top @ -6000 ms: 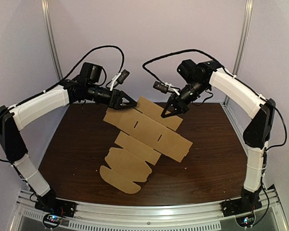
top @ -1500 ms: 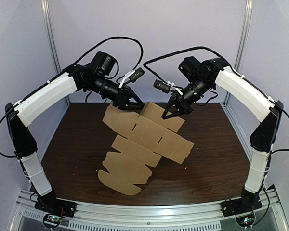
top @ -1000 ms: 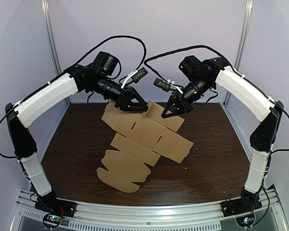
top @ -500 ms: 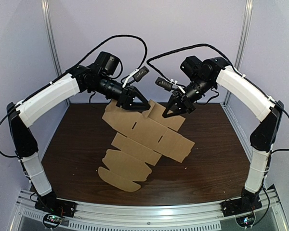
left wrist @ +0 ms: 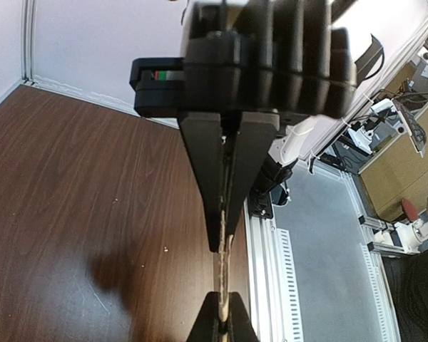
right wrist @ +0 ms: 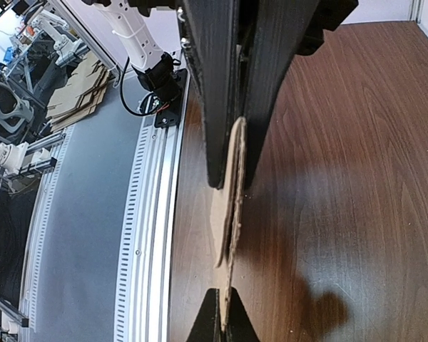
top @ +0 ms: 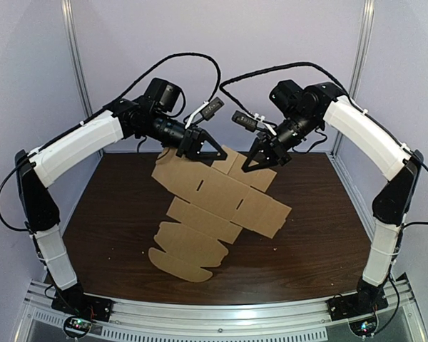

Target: Fold the paper box

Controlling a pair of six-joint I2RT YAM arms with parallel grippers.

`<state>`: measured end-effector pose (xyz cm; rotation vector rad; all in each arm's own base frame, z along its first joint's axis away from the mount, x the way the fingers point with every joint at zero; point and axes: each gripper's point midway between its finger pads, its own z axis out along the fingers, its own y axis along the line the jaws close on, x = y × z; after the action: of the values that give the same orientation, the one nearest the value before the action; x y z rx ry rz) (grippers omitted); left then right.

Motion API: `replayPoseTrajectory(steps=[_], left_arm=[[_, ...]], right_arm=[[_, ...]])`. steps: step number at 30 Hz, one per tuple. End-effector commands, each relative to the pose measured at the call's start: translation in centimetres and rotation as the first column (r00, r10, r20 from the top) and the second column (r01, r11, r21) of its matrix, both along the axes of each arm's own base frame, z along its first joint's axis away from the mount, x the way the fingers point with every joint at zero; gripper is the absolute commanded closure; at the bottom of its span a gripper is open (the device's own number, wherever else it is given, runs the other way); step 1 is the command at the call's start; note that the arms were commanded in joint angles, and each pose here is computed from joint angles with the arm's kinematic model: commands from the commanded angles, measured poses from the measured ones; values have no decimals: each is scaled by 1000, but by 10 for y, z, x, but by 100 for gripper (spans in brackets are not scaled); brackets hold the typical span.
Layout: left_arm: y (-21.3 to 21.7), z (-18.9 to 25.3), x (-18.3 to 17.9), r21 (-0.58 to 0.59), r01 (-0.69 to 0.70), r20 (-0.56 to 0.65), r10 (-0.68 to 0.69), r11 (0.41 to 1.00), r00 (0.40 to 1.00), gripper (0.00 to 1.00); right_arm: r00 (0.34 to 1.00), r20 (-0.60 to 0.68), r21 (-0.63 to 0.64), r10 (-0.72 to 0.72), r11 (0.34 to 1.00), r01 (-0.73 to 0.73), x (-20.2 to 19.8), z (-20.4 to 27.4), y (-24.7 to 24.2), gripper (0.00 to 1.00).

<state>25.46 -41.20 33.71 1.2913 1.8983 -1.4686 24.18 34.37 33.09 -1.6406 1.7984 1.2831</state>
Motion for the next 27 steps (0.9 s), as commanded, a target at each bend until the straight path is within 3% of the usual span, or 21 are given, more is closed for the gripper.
replayPoseTrajectory(steps=[1,4,8,11,14,20,27], left_arm=[[-8,-10,8,18,-32,12,32,999,999,100],[-5,-6,10,20,-50,38,49,999,998,100],[1,3,10,13,-74,80,73,997,994,100],[5,9,7,-3,-84,106,84,996,991,100],[8,15,9,-26,-113,128,115,993,985,100],[9,21,20,-81,-201,156,212,976,965,100],[12,24,26,-92,-243,162,255,966,953,100]], right_arm=[[999,33,93,14,996,-17,-14,34,1,99],[1000,7,98,-11,995,10,-10,38,-4,94],[993,-67,153,-94,983,104,11,53,-29,77],[972,-107,194,-210,954,227,41,58,-58,72],[947,-105,153,-302,936,316,60,39,-68,68],[943,-179,136,-281,942,306,56,19,-65,52],[943,-208,98,-260,954,284,51,5,-55,49]])
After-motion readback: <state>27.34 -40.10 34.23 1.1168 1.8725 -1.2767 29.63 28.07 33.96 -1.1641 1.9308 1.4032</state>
